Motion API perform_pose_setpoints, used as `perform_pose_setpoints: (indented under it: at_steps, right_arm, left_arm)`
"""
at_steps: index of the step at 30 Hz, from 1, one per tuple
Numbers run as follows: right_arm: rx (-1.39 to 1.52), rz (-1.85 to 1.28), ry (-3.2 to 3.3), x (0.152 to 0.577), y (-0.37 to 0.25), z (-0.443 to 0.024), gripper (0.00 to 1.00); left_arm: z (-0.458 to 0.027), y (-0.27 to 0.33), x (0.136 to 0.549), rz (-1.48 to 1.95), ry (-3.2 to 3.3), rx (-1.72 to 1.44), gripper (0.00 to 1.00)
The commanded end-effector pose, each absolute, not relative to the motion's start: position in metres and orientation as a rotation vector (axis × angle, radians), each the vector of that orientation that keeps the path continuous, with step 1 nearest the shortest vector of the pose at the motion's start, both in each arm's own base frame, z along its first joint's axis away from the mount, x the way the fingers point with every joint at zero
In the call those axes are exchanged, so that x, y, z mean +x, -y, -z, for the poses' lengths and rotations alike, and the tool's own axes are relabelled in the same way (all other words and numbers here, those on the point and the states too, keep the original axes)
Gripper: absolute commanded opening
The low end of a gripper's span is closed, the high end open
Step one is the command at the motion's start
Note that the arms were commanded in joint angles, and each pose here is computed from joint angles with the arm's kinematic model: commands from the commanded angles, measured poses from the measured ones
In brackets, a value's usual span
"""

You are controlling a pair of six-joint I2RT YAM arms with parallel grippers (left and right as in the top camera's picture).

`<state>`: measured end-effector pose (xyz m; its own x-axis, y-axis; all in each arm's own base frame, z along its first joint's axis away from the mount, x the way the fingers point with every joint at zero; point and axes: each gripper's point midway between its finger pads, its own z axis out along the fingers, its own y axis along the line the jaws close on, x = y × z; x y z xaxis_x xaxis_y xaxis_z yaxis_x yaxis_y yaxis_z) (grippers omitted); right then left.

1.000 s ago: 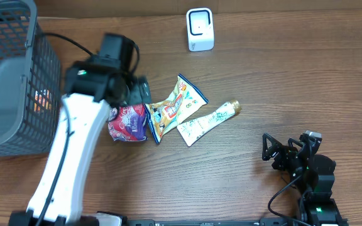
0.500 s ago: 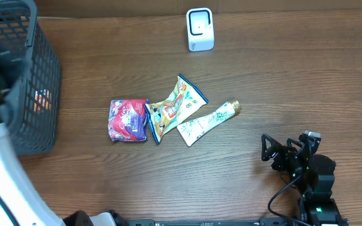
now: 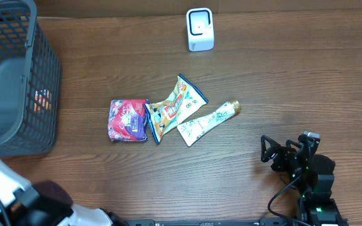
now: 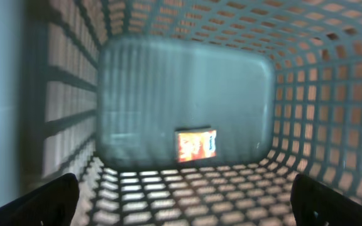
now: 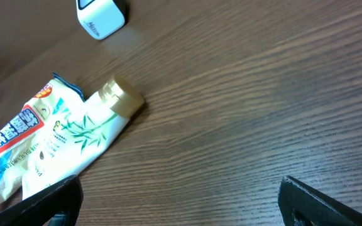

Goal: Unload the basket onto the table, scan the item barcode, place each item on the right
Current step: 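Return the left gripper into the basket and grasp the orange tissue pack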

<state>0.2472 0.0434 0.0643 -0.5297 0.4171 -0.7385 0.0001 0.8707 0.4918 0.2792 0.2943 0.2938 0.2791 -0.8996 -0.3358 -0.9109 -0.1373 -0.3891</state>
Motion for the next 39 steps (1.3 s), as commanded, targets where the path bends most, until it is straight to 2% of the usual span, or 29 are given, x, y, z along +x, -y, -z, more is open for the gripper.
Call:
perform_pose_setpoints:
  at_steps: [1, 13, 23, 29, 39]
  right_arm:
    - [0.307, -0.547, -2.083, 0.245, -0.043, -0.060, 1.00]
    - [0.311, -0.545, -2.096, 0.244, -0.043, -0.057, 1.00]
    - [0.312, -0.545, -2.096, 0.244, -0.043, -0.057, 1.00]
    - [0.312, -0.545, -2.097, 0.244, -0.043, -0.057, 1.00]
    - [0.314, -0.540, -2.095, 0.244, -0.043, -0.057, 1.00]
  left_arm:
    - [-0.272, -0.304, 0.303, 0.055, -1.542, -2.131, 1.00]
    - [-0.190, -0.295, 0.338, -0.017, -1.772, -2.204, 1.00]
    - [-0.130, -0.281, 0.353, 0.085, -1.819, -2.381, 1.00]
    - [-0.116, -0.281, 0.370, 0.139, -1.826, -2.363, 1.00]
    - [-0.123, -0.289, 0.401, 0.192, -1.783, -2.246, 1.00]
